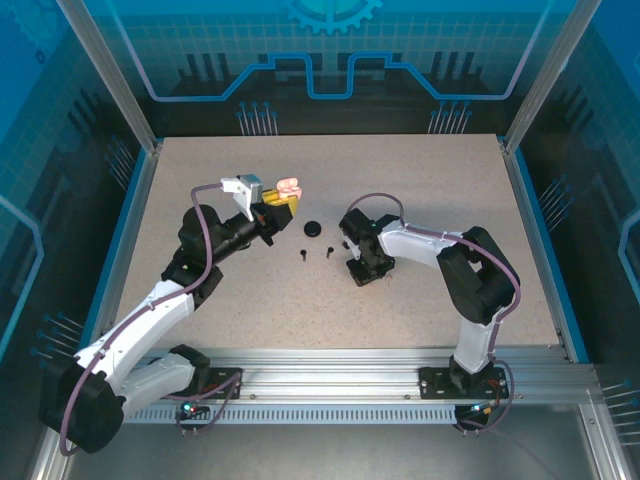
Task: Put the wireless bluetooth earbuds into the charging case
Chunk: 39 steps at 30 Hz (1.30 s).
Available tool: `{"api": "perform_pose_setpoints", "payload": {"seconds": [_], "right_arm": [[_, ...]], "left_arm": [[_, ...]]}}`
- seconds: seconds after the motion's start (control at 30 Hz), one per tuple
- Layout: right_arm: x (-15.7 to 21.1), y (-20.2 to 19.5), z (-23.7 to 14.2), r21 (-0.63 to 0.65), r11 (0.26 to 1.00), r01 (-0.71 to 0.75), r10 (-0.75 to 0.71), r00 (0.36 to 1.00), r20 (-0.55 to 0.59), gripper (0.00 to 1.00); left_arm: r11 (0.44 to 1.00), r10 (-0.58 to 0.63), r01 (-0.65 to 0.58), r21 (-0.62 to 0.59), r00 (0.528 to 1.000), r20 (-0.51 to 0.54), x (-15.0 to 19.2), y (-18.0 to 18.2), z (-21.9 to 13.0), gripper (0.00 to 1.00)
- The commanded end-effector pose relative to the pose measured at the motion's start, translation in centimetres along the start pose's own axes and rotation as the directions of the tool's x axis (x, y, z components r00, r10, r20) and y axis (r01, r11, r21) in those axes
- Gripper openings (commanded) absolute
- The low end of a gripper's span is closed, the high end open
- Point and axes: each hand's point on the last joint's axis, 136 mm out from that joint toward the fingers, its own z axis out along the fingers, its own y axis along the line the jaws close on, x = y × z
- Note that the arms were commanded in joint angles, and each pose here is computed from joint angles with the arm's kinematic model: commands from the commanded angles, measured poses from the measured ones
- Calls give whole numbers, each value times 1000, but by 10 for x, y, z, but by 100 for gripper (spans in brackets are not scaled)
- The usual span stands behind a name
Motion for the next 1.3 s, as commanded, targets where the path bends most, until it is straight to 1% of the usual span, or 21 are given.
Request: {"api": "perform_pose_setpoints", "payload": {"seconds": [0.0, 0.17, 0.3, 0.47, 0.57, 0.77, 0.93, 1.1, 1.27], "right_arm": [[8, 4, 1, -12, 1000, -3, 3, 1000, -15, 20], [-1, 8, -18, -46, 999, -26, 29, 998, 49, 16], [-12, 12, -45, -73, 996, -42, 51, 991, 126, 16], [-31, 16, -96, -110, 993, -37, 65, 965, 254, 15], [-45, 19, -138, -132, 991, -24, 70, 933, 353, 15], [-73, 21, -233, -146, 989, 17, 68, 826, 559, 15], [-89, 25, -303, -152, 986, 65, 62, 707, 704, 15], [-91, 35, -354, -163, 978, 127, 61, 575, 816, 16], [-85, 49, -385, -170, 965, 198, 63, 455, 888, 17]], "left_arm": [[1000, 5, -5, 6, 1000, 13, -1, -5, -3, 0], [1000, 19, -20, 18, 1000, 17, 2, -6, -3, 0], [999, 36, -37, 25, 999, 26, 5, -7, -3, 0], [994, 100, -102, 40, 994, 48, 9, -11, -3, 0], [985, 160, -164, 52, 985, 68, 11, -15, -3, 0], [970, 225, -233, 73, 969, 102, 12, -23, -1, 0], [958, 257, -268, 104, 960, 107, 15, -30, 7, 0], [949, 293, -304, 80, 948, 125, 13, -32, 16, 0], [927, 366, -374, 8, 912, 182, 5, -33, 31, 0]]}}
